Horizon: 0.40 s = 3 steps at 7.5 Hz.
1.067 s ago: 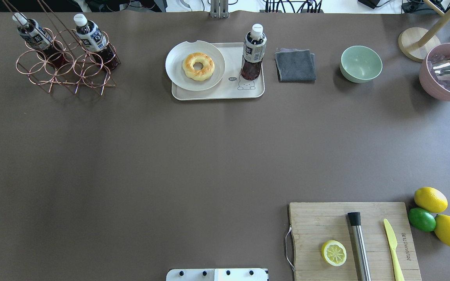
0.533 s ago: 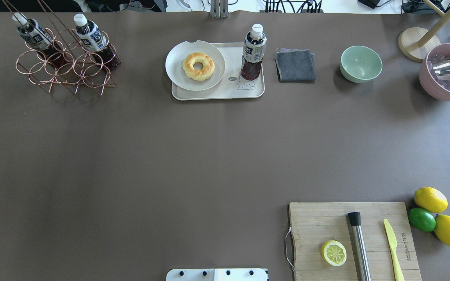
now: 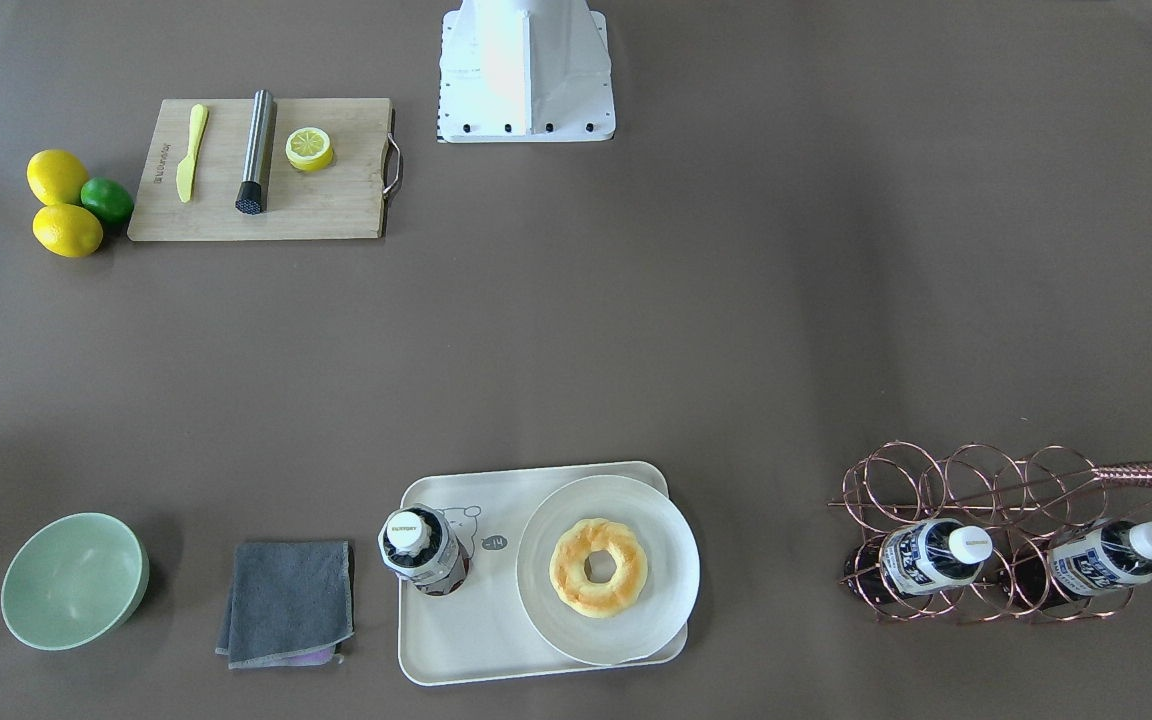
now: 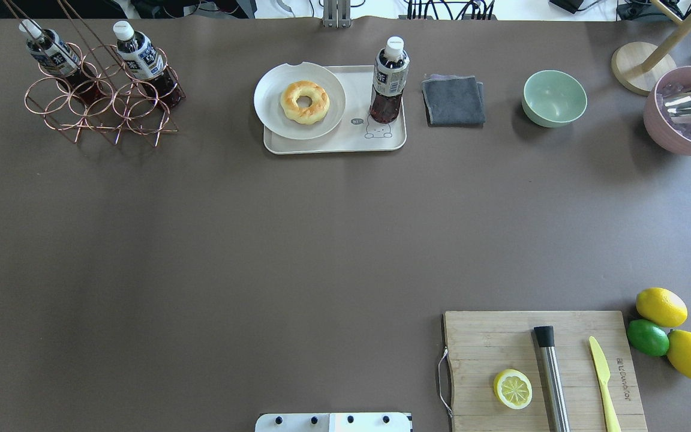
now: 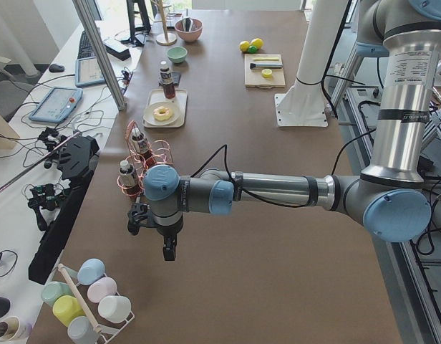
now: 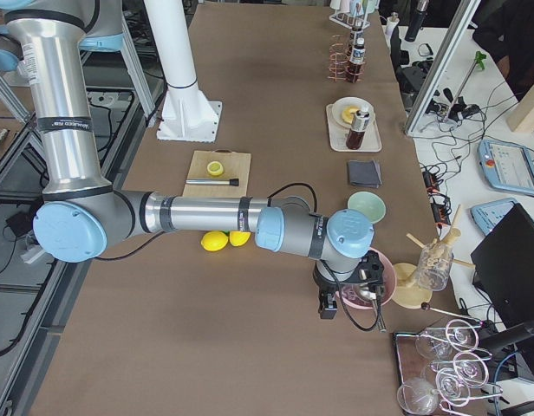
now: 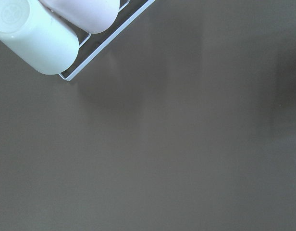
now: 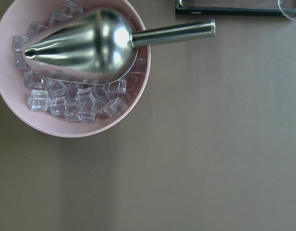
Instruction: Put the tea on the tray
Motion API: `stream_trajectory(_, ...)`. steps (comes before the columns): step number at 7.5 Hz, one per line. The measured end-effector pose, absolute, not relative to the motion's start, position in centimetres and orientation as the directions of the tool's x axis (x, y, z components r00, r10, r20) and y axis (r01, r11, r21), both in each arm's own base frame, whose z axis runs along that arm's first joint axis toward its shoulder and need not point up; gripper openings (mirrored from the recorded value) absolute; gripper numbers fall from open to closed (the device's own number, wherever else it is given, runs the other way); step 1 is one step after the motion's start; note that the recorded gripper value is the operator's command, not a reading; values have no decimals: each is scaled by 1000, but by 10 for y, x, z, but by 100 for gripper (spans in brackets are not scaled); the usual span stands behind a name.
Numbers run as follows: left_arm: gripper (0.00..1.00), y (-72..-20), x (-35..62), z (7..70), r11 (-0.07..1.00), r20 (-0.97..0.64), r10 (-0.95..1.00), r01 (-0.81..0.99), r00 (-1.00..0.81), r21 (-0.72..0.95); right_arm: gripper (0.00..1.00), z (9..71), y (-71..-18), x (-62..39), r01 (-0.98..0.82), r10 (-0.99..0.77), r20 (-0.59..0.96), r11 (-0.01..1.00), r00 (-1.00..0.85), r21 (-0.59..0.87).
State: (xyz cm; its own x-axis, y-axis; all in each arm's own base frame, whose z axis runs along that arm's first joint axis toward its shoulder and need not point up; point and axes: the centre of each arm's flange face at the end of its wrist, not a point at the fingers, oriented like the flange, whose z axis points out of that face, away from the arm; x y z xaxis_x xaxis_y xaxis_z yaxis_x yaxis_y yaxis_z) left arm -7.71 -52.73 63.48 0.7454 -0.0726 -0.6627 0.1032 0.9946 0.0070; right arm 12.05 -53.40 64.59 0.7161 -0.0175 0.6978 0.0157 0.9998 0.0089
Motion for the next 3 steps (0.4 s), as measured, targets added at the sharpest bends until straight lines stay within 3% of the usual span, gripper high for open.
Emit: stream_trajectory(3,98,-528,-77,634,995,-663,-71,103,745,9,100,645,-534,120,15,-18,699,1000,715,10)
